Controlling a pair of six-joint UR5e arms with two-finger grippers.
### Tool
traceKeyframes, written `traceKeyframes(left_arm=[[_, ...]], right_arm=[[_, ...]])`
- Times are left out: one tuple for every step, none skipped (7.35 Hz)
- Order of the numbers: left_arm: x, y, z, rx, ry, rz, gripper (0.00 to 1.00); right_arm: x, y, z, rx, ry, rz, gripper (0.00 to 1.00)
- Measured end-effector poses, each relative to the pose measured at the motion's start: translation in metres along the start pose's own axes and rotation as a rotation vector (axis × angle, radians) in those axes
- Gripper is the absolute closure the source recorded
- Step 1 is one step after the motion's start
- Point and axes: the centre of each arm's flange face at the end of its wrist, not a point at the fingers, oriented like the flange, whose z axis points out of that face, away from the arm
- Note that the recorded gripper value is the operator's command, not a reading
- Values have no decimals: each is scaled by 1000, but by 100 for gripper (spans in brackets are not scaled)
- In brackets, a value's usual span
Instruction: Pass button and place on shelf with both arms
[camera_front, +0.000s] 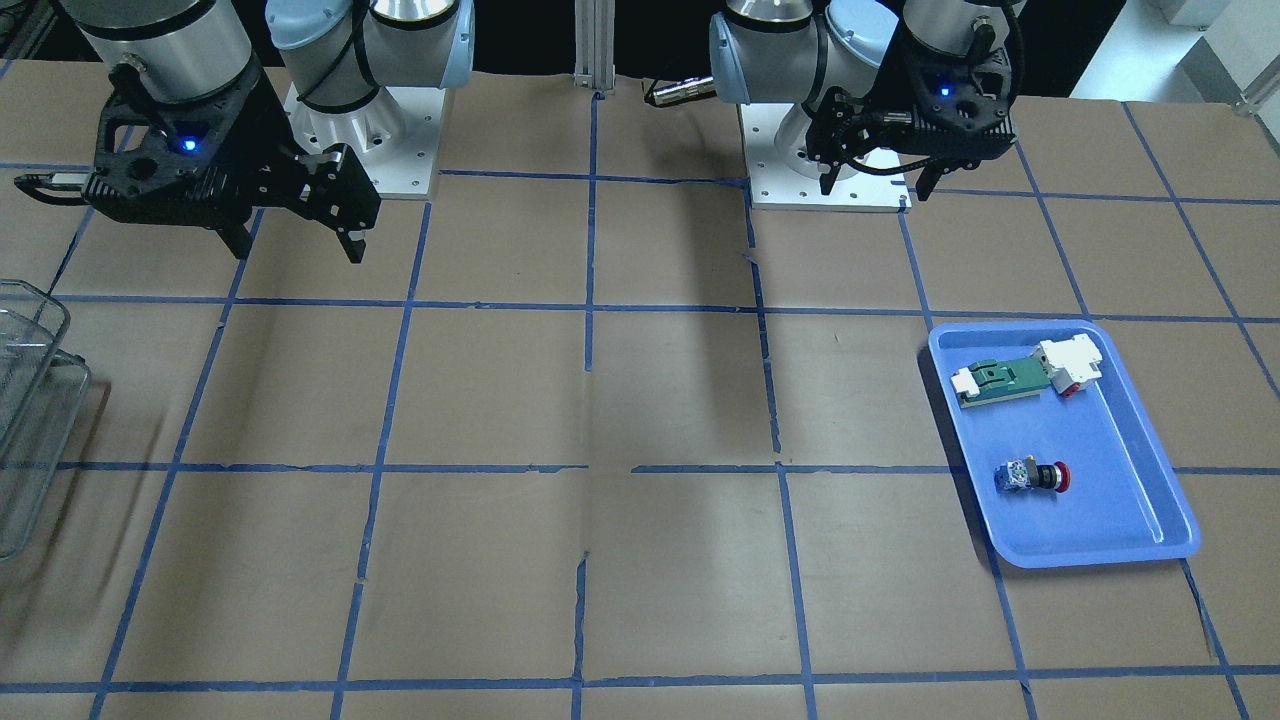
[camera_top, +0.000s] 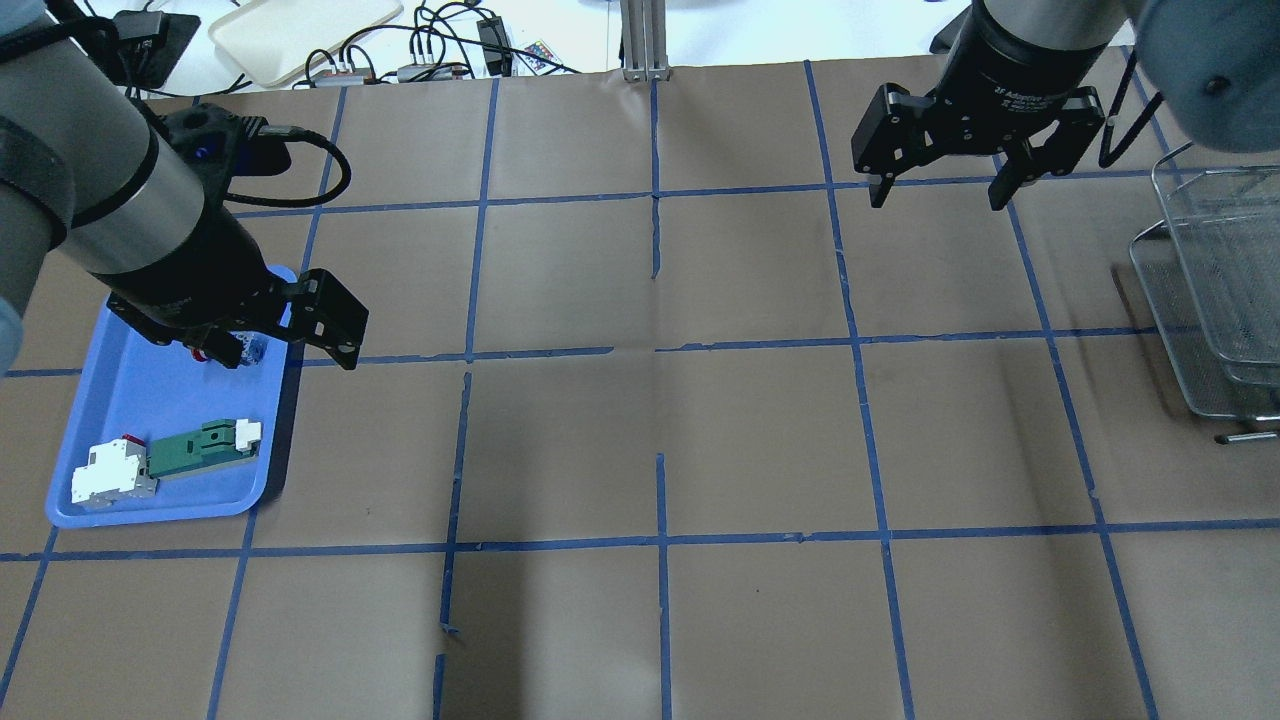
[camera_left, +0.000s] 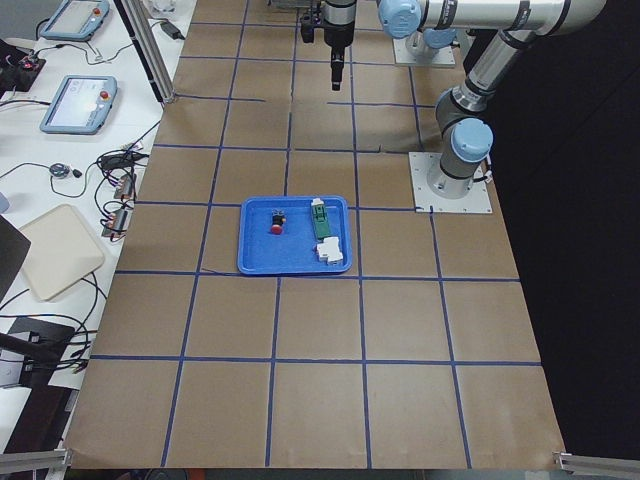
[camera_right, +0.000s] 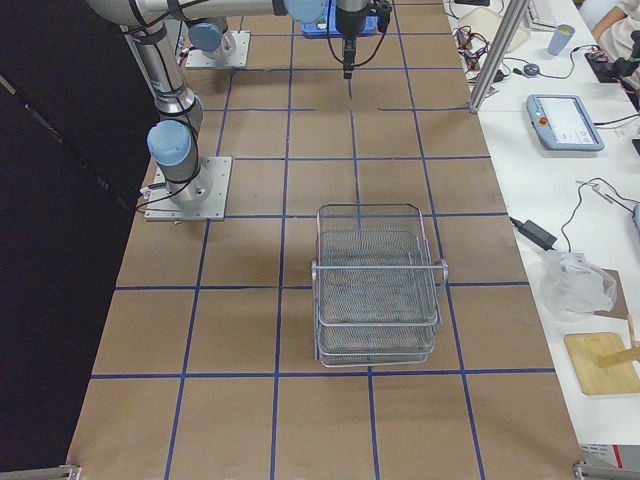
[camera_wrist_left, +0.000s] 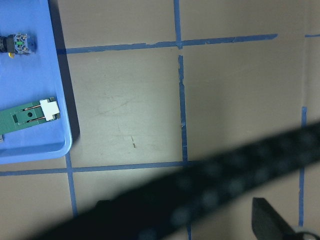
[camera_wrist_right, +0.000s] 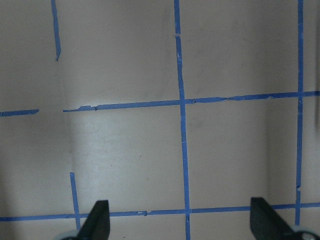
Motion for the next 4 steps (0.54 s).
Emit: traceKeyframes(left_arm=[[0, 0, 0, 0, 0, 1, 0], [0, -1, 0, 1, 0, 1, 0], [0, -1, 0, 3, -1, 2, 0], [0, -2, 1, 7, -1, 3, 0]], right_arm=[[0, 0, 0, 0, 0, 0, 0], [0, 0, 0, 0, 0, 0, 0], [0, 0, 0, 0, 0, 0, 0], [0, 0, 1, -1, 0, 0, 0]])
